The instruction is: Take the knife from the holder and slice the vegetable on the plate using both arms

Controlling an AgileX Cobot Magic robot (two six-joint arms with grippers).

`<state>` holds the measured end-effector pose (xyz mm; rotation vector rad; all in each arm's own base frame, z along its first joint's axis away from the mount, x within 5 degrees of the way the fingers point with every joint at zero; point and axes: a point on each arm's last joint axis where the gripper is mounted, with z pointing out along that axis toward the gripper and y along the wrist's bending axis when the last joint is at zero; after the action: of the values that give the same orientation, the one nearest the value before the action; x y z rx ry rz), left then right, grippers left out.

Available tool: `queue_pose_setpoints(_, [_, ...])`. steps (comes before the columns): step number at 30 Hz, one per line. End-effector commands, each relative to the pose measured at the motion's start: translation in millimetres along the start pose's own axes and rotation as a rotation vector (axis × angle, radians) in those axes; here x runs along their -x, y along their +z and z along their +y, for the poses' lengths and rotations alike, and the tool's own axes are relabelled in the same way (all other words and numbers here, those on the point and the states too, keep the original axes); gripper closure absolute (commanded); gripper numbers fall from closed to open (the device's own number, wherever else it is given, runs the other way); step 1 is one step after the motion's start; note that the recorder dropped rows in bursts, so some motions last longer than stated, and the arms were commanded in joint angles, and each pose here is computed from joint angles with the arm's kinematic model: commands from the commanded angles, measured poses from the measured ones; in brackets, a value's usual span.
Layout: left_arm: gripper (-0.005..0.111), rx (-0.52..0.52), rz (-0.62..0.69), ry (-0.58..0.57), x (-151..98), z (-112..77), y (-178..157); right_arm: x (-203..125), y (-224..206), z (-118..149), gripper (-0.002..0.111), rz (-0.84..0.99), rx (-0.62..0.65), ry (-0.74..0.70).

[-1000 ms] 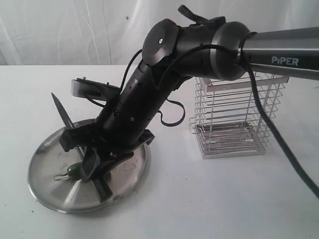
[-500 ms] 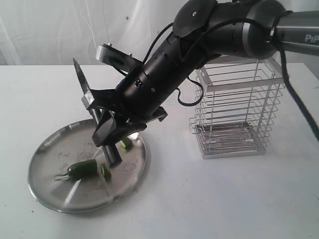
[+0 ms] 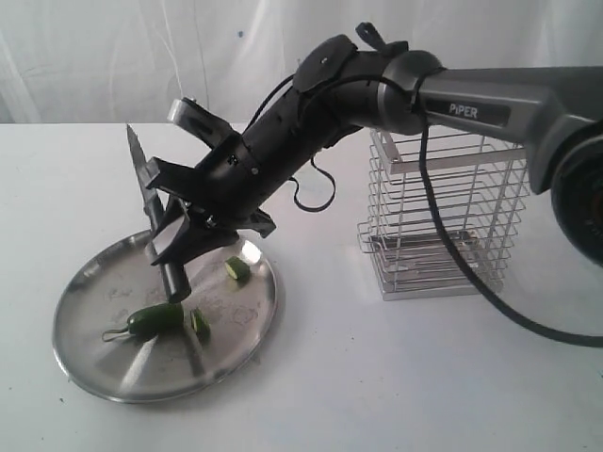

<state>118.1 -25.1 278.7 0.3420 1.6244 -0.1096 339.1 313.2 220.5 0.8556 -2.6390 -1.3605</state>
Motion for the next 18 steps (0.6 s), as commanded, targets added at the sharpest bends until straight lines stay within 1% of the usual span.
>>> queue_pose_setpoints(1, [0.107, 0.016, 0.005, -0.035, -3, 0.8, -1, -1, 21, -7, 0.108, 0.037, 0.037, 0.054])
queue_pose_setpoints(2, [0.107, 0.054, 0.020, -0.048, -4, 4.3, -1, -1, 26, -7, 0.108, 0.044, 0.047, 0.061])
queue_pose_setpoints(4, [0.107, 0.175, 0.061, -0.131, -9, 14.8, -2, -3, 41, -6, 0.108, 0.063, 0.082, 0.082])
queue_pose_setpoints(6, [0.107, 0.364, 0.103, -0.260, -15, 30.1, -7, -5, 55, -2, 0.108, 0.078, 0.125, 0.102])
queue_pose_setpoints(7, [0.107, 0.455, 0.119, -0.301, -18, 37.1, -11, -6, 61, 1, 0.108, 0.084, 0.145, 0.109])
queue_pose_setpoints(9, [0.107, 0.561, 0.138, -0.330, -22, 44.8, -15, -7, 76, 7, 0.108, 0.070, 0.171, 0.115])
queue_pose_setpoints(11, [0.107, 0.551, 0.143, -0.305, -22, 44.2, -15, -7, 88, 12, 0.108, 0.046, 0.168, 0.116])
queue_pose_setpoints(13, [0.107, 0.487, 0.130, -0.292, -20, 39.6, -12, -7, 97, 12, 0.108, 0.026, 0.150, 0.116])
queue_pose_setpoints(15, [0.107, 0.393, 0.107, -0.281, -16, 32.4, -8, -6, 107, 8, 0.108, -0.004, 0.119, 0.119])
queue_pose_setpoints(18, [0.107, 0.291, 0.081, -0.270, -13, 24.1, -5, -3, 117, 1, 0.108, -0.059, 0.082, 0.148])
